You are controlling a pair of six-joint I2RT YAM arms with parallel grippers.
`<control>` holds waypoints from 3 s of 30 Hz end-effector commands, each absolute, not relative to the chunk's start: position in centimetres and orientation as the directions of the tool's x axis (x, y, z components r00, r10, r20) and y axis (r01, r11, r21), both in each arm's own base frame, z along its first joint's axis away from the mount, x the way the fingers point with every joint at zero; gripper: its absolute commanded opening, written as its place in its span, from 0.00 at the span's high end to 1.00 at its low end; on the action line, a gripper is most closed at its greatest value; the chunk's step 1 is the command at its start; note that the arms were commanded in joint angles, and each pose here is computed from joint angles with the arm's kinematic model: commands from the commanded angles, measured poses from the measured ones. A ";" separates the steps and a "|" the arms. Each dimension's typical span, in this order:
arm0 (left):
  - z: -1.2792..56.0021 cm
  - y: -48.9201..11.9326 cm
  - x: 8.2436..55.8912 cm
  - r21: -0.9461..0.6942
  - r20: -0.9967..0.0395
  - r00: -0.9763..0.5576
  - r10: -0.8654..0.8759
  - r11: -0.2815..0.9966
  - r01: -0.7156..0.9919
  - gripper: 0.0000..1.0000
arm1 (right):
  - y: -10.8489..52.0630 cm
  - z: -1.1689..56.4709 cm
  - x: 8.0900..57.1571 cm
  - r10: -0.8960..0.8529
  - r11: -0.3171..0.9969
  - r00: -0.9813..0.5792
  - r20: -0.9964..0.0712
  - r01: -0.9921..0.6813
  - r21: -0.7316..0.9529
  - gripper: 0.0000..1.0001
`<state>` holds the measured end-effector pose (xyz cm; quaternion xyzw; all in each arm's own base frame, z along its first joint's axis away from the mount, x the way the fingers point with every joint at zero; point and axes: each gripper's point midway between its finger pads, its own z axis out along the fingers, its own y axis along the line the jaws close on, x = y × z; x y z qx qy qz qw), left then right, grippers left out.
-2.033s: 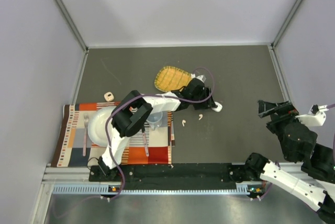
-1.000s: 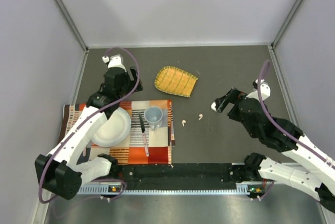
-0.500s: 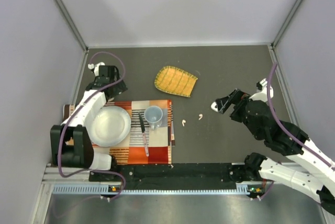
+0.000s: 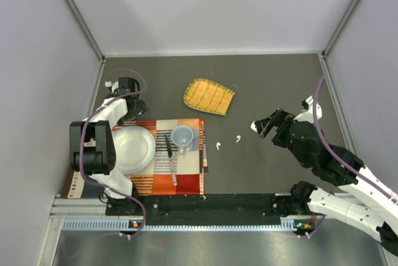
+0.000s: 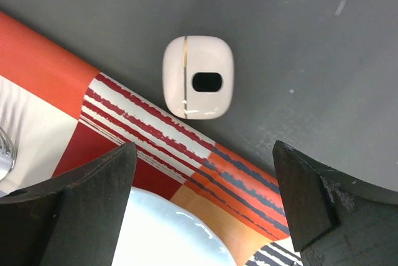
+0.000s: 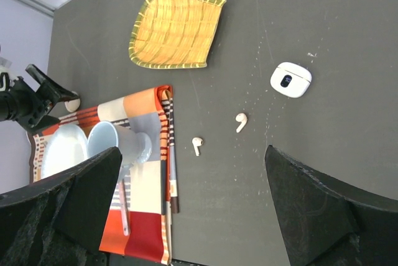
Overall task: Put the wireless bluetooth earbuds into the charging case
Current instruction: Pick up the charging case from the corner of the board, then pass from the left arm to the right
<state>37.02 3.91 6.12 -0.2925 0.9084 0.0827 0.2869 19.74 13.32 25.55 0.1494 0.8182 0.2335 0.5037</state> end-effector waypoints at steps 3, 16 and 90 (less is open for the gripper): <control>6.4 5.5 38.8 -0.046 -0.600 -0.614 -0.513 0.788 -0.614 0.06 | 13.2 25.5 19.9 0.478 0.847 -0.437 -0.762 0.000 0.532 0.01; 4.6 5.5 40.4 -0.066 -0.563 -0.655 -0.505 0.817 -0.573 0.29 | 13.7 24.8 20.1 0.462 0.856 -0.451 -0.764 0.003 0.516 0.01; 33.4 -17.2 18.5 0.145 -0.988 0.154 0.019 0.476 0.868 1.00 | 27.4 35.1 18.1 0.226 0.550 -0.661 -0.716 -0.520 0.654 0.09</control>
